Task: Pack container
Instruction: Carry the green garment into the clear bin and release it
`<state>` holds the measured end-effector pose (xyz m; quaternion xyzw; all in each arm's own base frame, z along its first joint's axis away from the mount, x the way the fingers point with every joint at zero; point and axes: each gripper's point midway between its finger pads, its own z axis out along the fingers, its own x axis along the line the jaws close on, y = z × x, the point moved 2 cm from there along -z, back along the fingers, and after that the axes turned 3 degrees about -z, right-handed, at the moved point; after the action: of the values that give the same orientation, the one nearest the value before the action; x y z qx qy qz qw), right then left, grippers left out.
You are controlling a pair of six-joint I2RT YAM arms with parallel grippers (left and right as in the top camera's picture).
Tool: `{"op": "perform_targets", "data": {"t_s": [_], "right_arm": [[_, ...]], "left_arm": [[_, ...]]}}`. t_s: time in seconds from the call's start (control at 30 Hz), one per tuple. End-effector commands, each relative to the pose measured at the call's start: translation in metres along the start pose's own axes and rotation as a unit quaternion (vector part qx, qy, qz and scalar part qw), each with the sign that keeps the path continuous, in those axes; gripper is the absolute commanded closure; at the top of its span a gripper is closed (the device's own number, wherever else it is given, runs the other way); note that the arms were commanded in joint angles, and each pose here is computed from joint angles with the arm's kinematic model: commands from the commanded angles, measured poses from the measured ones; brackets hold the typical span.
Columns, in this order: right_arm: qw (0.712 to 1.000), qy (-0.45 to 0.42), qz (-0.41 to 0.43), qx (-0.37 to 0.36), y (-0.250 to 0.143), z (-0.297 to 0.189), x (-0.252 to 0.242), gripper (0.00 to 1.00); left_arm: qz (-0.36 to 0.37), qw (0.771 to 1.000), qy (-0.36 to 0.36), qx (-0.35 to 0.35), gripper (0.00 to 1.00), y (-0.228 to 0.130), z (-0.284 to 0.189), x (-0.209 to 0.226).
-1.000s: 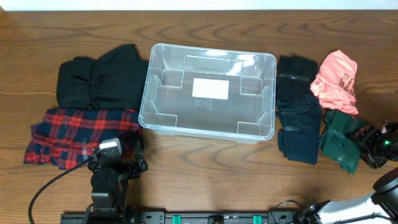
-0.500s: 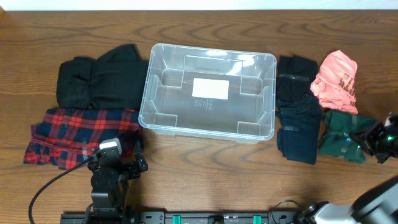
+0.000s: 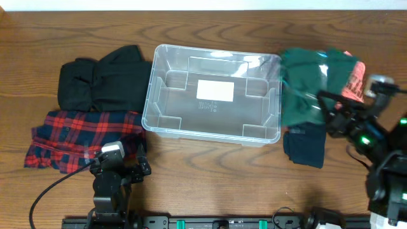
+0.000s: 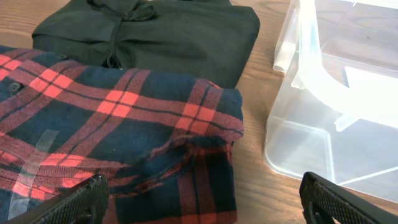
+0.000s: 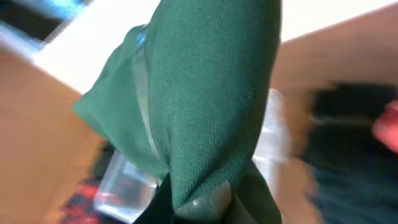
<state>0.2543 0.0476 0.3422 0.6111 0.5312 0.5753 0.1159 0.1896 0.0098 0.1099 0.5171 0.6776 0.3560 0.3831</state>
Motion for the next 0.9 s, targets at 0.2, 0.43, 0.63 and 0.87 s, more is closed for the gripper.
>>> {"op": "perform_targets", "data": {"t_s": [0.2,0.43,0.63,0.87], "right_arm": [[0.995,0.082,0.038,0.048,-0.027,0.119,0.075,0.99],[0.983,0.113,0.081,0.117,-0.088,0.235,0.092,0.99],[0.969,0.088,0.148,0.18,-0.132,0.299,0.071,0.99],[0.947,0.063,0.224,0.222,-0.179,0.332,0.06,0.99]], "left_arm": [[0.006,1.0,0.004,0.002,0.02,-0.004,0.002,0.002],[0.006,1.0,0.004,0.002,0.02,-0.004,0.002,0.002],[0.006,1.0,0.004,0.002,0.02,-0.004,0.002,0.002],[0.006,1.0,0.004,0.002,0.02,-0.004,0.002,0.002]]}}
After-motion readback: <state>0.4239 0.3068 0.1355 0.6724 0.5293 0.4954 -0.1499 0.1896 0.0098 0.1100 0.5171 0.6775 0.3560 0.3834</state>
